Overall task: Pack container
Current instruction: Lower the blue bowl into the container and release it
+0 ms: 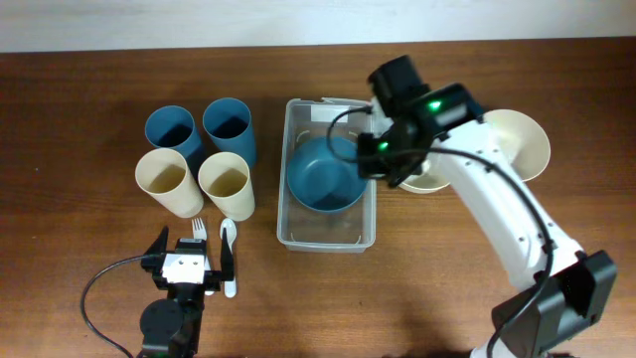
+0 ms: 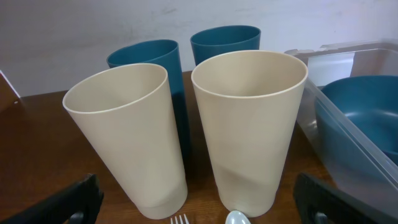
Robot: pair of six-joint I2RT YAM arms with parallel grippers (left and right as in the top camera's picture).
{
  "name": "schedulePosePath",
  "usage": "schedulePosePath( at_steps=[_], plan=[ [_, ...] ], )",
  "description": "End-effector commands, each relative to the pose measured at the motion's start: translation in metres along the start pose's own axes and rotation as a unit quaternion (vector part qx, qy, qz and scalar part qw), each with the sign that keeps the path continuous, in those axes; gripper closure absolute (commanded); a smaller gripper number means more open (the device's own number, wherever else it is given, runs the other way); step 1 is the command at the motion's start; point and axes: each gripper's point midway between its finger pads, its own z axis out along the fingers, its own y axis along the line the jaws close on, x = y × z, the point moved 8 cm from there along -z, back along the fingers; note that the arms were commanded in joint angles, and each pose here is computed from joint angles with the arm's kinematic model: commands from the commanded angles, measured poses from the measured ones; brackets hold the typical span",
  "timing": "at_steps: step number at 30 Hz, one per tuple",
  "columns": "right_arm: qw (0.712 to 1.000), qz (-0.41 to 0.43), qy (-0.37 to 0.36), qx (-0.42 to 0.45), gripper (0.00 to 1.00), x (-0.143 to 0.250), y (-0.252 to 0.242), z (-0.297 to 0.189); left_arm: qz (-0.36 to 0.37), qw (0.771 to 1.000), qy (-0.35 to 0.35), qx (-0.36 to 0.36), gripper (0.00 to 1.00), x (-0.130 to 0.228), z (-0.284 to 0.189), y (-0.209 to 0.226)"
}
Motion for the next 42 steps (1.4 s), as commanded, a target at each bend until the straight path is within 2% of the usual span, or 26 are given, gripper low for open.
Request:
schedulePosePath(
  at_steps=[1,5,13,21,29,32,37,42],
  plan=[
    [0.999,-0.046,0.013,-0.004,0.96,0.016,0.022,0.016,0.008,1.000,-0.003,0.002,0.00,0.001,0.000,0.000],
    [0.997,-0.072,0.000,0.005,0.96,0.025,0.035,0.048,0.008,1.000,-0.003,0.002,0.00,0.001,0.000,0.000],
    [0.997,-0.081,-0.004,-0.016,0.96,0.040,0.023,0.108,0.008,1.000,-0.003,0.002,0.00,0.001,0.000,0.000],
    [0.994,-0.103,-0.029,-0.031,0.96,0.049,0.013,0.142,0.008,1.000,-0.003,0.002,0.00,0.001,0.000,0.000],
    [0.992,-0.107,-0.047,-0.039,0.96,0.045,0.015,0.143,0.008,1.000,-0.003,0.002,0.00,0.001,0.000,0.000],
    [0.988,-0.140,-0.058,-0.042,0.96,0.040,0.019,0.137,0.008,1.000,-0.003,0.002,0.00,0.001,0.000,0.000],
    [0.985,-0.155,-0.068,-0.045,0.96,0.025,0.033,0.104,0.008,1.000,-0.003,0.002,0.00,0.001,0.000,0.000],
    [0.983,-0.175,-0.039,-0.039,0.96,0.028,0.049,0.066,0.008,1.000,-0.003,0.002,0.00,0.001,0.000,0.000]
  ],
)
